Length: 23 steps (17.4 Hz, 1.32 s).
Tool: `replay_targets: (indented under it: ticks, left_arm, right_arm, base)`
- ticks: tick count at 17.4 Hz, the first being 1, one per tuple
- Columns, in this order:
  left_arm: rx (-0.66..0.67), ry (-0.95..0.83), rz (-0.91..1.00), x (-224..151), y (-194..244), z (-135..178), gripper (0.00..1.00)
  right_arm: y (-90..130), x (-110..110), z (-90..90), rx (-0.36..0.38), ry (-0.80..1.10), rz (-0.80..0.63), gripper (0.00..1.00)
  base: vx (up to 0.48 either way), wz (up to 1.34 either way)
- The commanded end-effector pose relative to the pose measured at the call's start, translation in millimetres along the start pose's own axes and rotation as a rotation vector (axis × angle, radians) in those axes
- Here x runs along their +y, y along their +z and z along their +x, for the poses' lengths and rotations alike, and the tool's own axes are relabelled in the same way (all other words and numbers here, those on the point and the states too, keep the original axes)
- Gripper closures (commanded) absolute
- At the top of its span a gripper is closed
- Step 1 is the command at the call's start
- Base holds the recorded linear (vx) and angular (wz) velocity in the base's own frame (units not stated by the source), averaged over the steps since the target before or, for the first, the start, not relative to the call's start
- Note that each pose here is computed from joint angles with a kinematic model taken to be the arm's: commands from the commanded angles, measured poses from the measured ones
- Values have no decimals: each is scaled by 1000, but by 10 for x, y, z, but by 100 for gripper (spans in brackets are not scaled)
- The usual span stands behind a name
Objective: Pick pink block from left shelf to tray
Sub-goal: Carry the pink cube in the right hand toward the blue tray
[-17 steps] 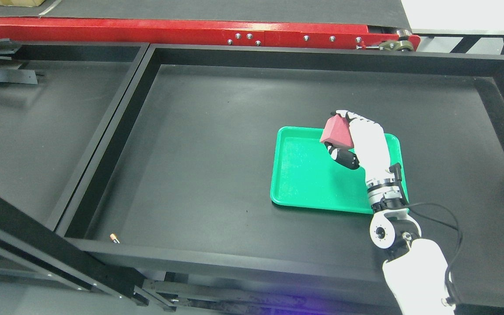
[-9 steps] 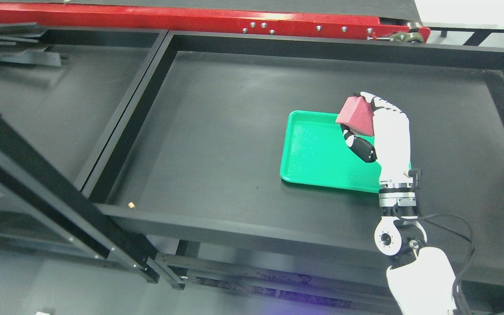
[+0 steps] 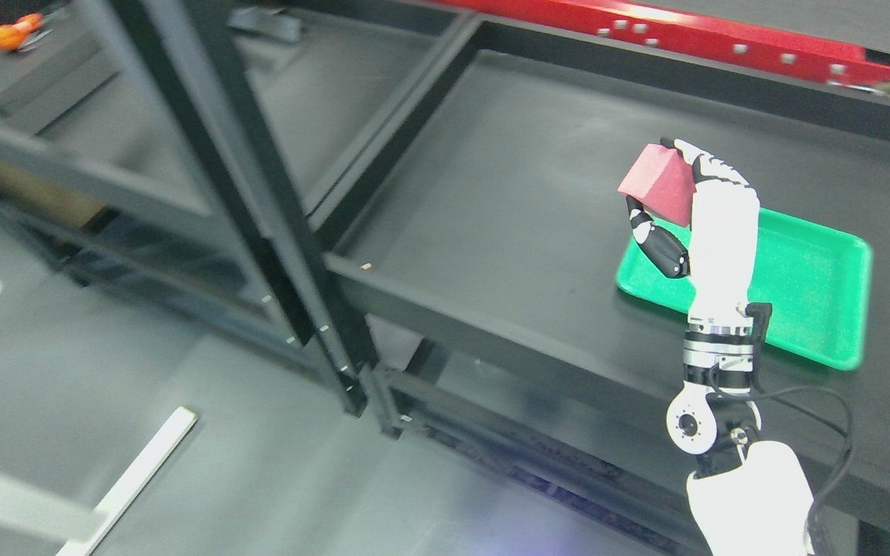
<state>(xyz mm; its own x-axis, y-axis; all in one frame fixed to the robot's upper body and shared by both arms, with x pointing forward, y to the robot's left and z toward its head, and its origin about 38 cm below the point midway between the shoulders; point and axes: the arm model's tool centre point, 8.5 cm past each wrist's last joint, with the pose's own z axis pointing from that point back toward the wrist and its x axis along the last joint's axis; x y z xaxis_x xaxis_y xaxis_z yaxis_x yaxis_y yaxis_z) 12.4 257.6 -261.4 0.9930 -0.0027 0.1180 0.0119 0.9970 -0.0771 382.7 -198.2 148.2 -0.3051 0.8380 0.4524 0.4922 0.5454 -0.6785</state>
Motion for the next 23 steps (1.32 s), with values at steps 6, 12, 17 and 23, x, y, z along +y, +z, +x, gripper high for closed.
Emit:
replay_targets:
  ticks: [6, 12, 17, 23]
  left_arm:
    - [0, -2, 15, 104, 19, -49, 0]
    - [0, -2, 15, 104, 19, -49, 0]
    - [0, -2, 15, 104, 19, -49, 0]
    - [0, -2, 15, 104, 19, -49, 0]
  right_arm:
    - [42, -207, -92, 15, 13, -46, 95]
    - [67, -196, -96, 19, 11, -39, 95]
    - [68, -185, -92, 18, 10, -29, 95]
    - [76, -113, -42, 5, 2, 23, 95]
  base:
    - [-211, 763]
    - [-200, 794]
    - [-94, 667]
    - [4, 419]
